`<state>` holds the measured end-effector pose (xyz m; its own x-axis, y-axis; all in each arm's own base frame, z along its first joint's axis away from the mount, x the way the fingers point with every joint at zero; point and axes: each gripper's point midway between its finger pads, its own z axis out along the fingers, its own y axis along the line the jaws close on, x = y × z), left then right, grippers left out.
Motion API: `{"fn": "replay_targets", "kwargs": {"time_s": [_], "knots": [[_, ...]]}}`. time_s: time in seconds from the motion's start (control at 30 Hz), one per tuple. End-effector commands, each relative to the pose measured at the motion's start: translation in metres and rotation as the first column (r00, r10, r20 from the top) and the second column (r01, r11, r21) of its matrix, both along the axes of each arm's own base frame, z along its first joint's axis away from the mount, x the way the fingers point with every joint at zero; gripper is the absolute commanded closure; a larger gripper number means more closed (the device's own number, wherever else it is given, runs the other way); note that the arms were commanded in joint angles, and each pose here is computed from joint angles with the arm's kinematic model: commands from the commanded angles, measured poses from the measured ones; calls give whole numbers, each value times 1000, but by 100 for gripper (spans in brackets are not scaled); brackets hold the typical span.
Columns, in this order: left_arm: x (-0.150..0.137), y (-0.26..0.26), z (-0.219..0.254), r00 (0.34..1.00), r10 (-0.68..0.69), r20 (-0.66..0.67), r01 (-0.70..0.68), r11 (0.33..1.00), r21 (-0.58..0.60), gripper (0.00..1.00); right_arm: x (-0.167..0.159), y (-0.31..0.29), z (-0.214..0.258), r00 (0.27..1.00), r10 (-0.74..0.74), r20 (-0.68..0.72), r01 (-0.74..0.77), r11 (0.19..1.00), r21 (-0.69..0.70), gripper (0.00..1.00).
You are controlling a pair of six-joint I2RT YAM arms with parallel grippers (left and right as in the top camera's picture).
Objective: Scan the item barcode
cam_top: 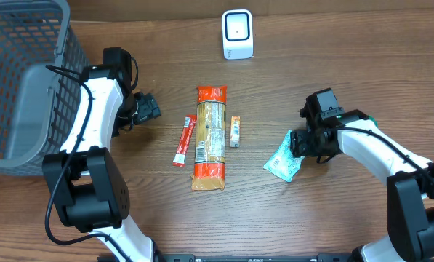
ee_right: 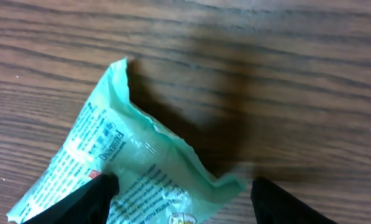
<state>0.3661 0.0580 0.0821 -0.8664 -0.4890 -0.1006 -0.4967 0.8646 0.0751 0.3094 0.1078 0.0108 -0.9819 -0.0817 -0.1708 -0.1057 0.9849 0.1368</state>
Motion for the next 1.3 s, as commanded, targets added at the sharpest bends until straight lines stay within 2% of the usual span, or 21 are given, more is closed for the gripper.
{"fn": "replay_targets", "kwargs": {"time_s": [0.0,0.53,0.57,0.63,0.7,0.73,0.77,0.83,0.97,1.1,1.27], "knots": [[1,1,6,1000,-27,14,26,1000,9,0,-1,-1,-3,1000,3,11,-3,1000,-1,24],[1,1,6,1000,-27,14,26,1000,9,0,-6,-2,-14,1000,-17,17,17,1000,9,23],[1,1,6,1000,-27,14,26,1000,9,0,-6,-2,-14,999,-29,17,29,1000,12,26],[1,1,6,1000,-27,14,26,1000,9,0,-5,-2,-14,999,-34,19,33,999,14,38],[1,1,6,1000,-27,14,26,1000,9,0,-5,-1,-14,999,-33,19,33,999,16,59],[1,1,6,1000,-27,14,26,1000,9,0,-5,0,-14,999,-32,17,32,999,22,66],[1,1,6,1000,-27,14,26,1000,9,0,-6,0,-14,999,-31,16,31,999,25,71],[1,1,6,1000,-27,14,26,1000,9,0,-6,1,-14,999,-30,14,30,999,27,75],[1,1,6,1000,-27,14,26,1000,9,0,-6,0,-13,999,-32,13,31,999,27,96],[1,1,6,1000,-27,14,26,1000,9,0,2,4,5,999,-29,33,28,999,43,96],[1,1,6,1000,-27,14,26,1000,9,0,16,14,55,988,-11,156,-6,994,107,96]]}}
